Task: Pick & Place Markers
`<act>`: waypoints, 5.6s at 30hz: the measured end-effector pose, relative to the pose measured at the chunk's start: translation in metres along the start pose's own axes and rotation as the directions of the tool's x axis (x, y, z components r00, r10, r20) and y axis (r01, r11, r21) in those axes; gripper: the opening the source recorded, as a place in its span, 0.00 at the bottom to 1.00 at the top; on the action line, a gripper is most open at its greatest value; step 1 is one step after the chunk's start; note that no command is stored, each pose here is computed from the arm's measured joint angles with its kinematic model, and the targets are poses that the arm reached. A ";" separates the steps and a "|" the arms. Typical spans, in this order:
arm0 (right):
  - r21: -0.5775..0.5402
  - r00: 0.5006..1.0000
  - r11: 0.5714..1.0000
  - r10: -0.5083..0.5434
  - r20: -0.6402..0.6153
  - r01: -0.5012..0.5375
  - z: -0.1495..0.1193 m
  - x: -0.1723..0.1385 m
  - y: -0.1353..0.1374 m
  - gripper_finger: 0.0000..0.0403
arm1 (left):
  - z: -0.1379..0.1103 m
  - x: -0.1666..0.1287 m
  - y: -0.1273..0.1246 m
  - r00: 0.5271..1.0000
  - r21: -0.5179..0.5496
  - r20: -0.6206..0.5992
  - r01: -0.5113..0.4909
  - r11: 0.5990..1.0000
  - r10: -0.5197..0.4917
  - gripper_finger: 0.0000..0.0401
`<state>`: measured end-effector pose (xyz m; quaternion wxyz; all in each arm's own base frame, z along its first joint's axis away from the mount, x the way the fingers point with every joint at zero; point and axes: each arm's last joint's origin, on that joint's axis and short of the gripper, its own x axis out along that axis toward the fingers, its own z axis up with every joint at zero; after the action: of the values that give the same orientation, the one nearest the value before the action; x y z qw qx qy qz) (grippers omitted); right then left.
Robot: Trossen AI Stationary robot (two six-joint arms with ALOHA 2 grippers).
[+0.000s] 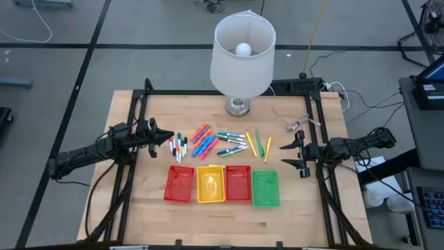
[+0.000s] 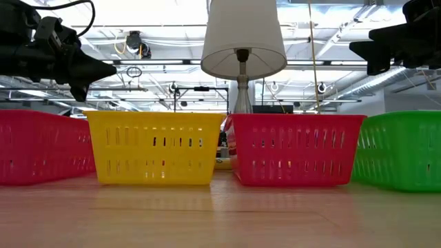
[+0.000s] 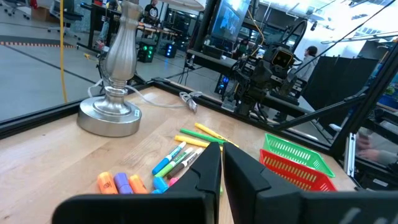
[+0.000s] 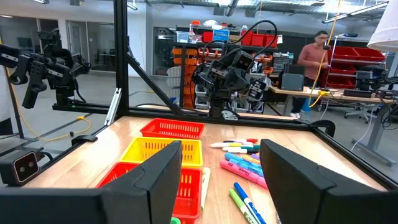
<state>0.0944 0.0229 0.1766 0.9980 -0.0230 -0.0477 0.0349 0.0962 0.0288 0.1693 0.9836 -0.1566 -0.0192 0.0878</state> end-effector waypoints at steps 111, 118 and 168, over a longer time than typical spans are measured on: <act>0.204 0.984 0.978 0.087 -0.158 -0.054 -0.015 0.006 0.005 0.52 | -0.001 -0.001 -0.006 0.978 0.112 -0.060 0.205 0.972 -0.200 0.05; 0.181 0.984 0.982 0.082 -0.156 -0.053 -0.014 0.006 0.005 0.52 | -0.005 0.002 -0.009 0.969 0.079 -0.103 0.233 0.969 -0.225 0.05; 0.200 0.985 0.978 0.086 -0.148 -0.056 -0.014 0.006 0.005 0.52 | -0.012 0.001 -0.022 0.989 0.228 -0.095 0.133 0.965 -0.114 0.05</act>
<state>0.1013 0.0274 0.1633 0.9942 0.0704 0.0347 0.0731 0.1014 0.0043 0.1646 0.9987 -0.0417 0.0215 0.0217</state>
